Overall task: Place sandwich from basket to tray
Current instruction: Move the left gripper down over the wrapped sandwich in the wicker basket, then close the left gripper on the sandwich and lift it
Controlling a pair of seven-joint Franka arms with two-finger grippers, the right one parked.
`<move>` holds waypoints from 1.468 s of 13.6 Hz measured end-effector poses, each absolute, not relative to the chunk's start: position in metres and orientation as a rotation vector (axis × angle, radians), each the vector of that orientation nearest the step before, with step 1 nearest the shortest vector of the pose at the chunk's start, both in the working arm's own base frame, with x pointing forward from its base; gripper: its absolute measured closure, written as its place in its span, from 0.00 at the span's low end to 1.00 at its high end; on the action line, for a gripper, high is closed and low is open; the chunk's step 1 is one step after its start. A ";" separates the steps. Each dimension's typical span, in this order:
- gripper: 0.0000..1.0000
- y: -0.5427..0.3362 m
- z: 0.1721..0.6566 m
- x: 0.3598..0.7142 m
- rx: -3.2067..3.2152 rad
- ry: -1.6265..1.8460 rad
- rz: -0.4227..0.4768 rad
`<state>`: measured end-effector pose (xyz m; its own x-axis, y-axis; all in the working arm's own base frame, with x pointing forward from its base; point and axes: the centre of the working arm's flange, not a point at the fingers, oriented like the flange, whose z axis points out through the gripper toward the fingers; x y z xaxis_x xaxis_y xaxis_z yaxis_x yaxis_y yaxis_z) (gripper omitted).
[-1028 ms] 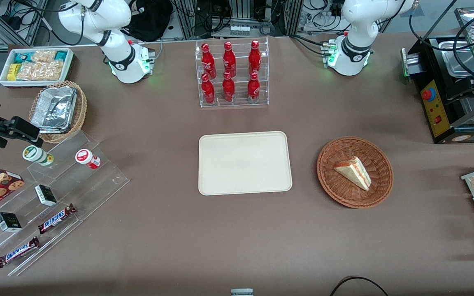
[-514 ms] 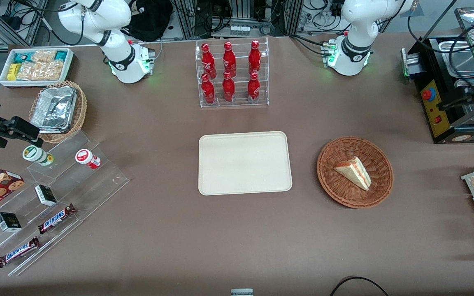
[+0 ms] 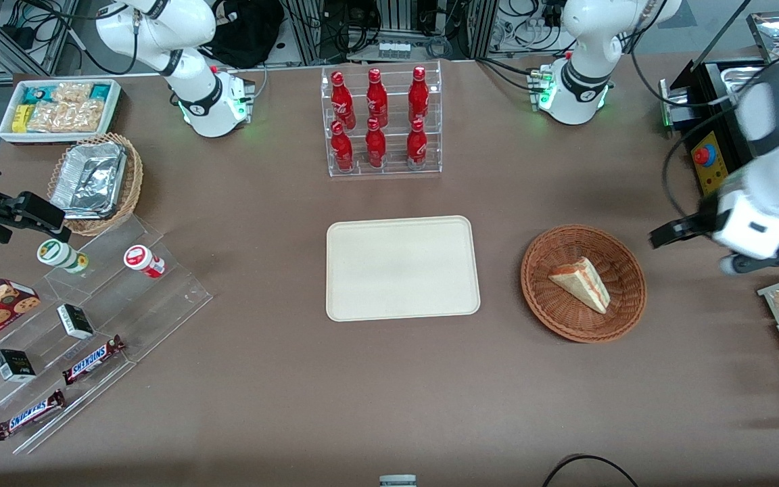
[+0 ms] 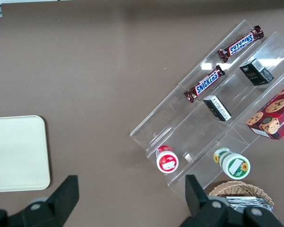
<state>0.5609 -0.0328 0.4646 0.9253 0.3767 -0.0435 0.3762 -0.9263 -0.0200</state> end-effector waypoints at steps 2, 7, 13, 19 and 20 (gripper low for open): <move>0.00 -0.058 0.426 0.541 -3.017 -0.845 -0.004; 0.00 -0.077 0.366 0.512 -2.886 -1.209 -0.001; 0.00 -0.078 0.313 0.525 -2.874 -1.371 -0.008; 0.00 -0.080 0.276 0.531 -2.892 -1.398 0.014; 0.00 -0.080 0.272 0.531 -2.895 -1.401 0.018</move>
<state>0.5312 -0.0803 0.2718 0.6209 0.7828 -0.0422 0.7836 -0.6182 0.0619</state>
